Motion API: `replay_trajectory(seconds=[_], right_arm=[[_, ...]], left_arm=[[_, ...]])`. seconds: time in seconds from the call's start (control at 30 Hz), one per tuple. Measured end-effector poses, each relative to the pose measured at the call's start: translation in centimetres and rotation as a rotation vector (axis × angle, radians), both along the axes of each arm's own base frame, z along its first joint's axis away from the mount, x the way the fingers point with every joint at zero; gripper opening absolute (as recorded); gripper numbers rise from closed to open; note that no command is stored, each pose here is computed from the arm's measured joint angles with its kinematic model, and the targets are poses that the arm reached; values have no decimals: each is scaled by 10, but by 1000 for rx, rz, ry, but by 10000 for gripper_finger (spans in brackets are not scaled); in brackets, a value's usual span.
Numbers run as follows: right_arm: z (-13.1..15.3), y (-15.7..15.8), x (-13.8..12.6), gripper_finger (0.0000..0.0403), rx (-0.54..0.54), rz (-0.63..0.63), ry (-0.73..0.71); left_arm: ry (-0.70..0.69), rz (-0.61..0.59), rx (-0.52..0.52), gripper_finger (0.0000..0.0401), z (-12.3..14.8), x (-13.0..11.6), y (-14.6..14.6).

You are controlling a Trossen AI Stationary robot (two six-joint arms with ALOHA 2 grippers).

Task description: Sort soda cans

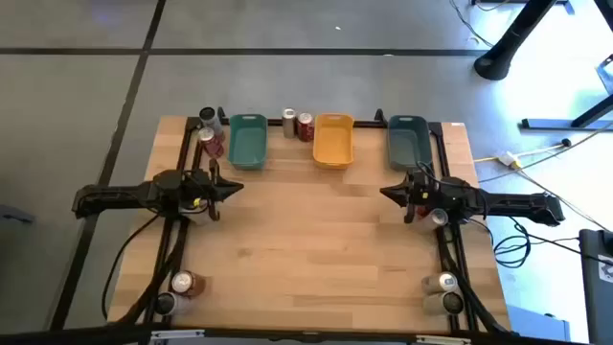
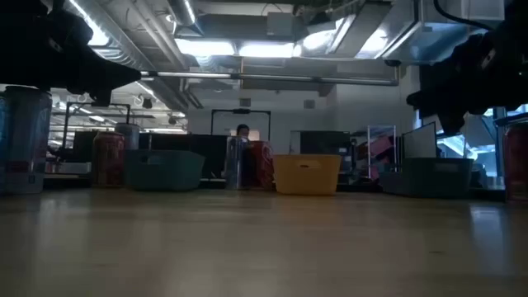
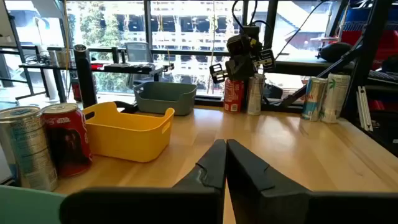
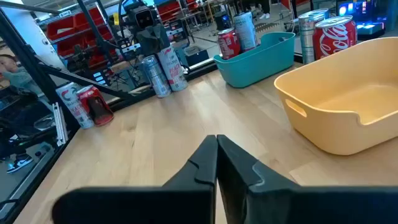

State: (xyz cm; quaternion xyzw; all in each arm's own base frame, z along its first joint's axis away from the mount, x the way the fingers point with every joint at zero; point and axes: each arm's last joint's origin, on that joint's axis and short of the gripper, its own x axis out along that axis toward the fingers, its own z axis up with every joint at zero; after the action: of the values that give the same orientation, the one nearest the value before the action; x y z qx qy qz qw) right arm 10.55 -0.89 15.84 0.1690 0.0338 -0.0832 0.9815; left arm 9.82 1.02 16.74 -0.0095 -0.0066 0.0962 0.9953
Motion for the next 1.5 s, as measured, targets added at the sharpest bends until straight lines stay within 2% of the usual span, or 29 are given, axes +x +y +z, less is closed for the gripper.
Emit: replay_trajectory(seconds=[1.3, 1.33, 1.43, 1.5], right_arm=[[0, 0, 0, 10, 6, -2, -5], [0, 0, 0, 10, 21, -3, -8], [1, 0, 0, 10, 102, -10, -28], [1, 0, 0, 10, 133, -13, -33]], left_arm=[[-6, 0, -4, 4, 1, 0, 0], [-16, 0, -30, 4, 1, 0, 0], [-60, -10, -259, 4, 1, 0, -1], [-83, -13, -369, 4, 1, 0, -1]])
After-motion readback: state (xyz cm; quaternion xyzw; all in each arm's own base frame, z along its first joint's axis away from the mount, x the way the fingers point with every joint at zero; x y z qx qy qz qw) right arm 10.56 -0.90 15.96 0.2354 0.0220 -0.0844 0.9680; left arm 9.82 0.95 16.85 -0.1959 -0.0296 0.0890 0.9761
